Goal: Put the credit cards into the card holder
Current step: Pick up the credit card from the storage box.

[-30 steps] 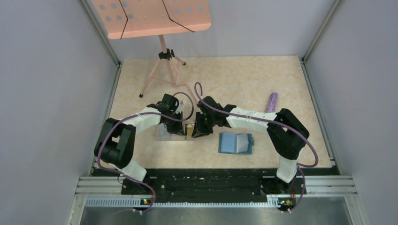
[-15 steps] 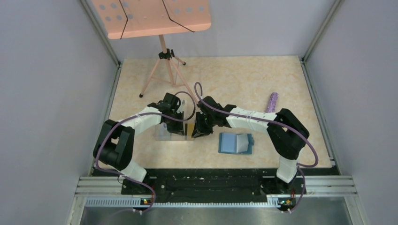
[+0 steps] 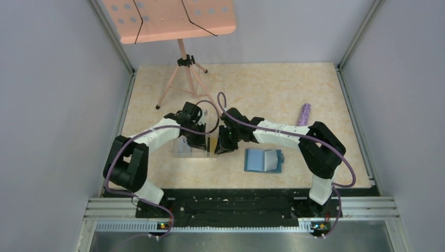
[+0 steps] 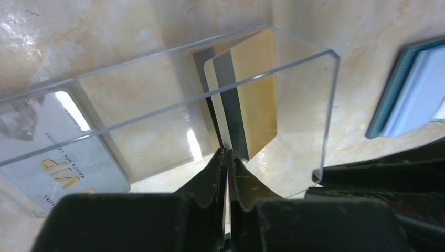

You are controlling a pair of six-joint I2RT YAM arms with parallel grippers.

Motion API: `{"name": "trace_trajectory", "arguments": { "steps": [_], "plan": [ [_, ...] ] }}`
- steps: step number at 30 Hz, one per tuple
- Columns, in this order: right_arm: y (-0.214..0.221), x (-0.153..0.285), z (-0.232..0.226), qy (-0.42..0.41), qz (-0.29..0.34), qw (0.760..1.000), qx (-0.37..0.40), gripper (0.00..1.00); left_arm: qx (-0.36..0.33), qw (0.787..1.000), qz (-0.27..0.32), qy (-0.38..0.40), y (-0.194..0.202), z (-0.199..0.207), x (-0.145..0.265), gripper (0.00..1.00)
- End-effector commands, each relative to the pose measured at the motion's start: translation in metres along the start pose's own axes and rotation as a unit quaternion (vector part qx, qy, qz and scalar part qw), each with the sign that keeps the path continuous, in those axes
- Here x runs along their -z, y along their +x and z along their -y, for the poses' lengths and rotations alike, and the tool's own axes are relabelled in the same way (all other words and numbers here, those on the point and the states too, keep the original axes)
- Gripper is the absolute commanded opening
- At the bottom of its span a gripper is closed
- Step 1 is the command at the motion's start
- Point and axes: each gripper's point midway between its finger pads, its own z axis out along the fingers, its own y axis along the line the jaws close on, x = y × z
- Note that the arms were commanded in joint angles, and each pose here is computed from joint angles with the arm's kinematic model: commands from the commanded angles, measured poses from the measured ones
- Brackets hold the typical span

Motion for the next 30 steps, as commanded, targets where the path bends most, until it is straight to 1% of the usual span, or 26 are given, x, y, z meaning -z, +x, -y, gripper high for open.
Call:
{"name": "trace_trajectory", "arguments": {
  "steps": [1, 5, 6, 13, 16, 30],
  "plan": [
    [-0.001, 0.000, -0.010, -0.012, 0.005, 1.000, 0.017, 0.17, -0.019, 0.997, 0.040, 0.062, -0.022, 0.034, 0.024, 0.08],
    [-0.001, 0.000, -0.010, -0.013, 0.005, 1.000, 0.017, 0.18, -0.018, 0.996, 0.045, 0.078, -0.025, 0.041, 0.027, 0.11],
    [-0.001, 0.000, -0.010, -0.013, 0.005, 1.000, 0.017, 0.18, -0.017, 0.995, 0.045, 0.082, -0.025, 0.042, 0.026, 0.14],
    [-0.001, 0.000, -0.010, -0.013, 0.004, 1.000, 0.018, 0.18, -0.004, 0.994, 0.021, 0.108, -0.015, 0.045, 0.011, 0.21],
    [-0.001, 0.000, -0.009, -0.013, 0.004, 1.000, 0.018, 0.18, 0.001, 0.993, 0.007, 0.115, -0.010, 0.045, 0.003, 0.22],
    [-0.002, 0.003, -0.011, -0.013, 0.009, 1.000, 0.023, 0.18, 0.004, 0.992, -0.011, 0.126, -0.006, 0.046, -0.009, 0.23]
  ]
}}
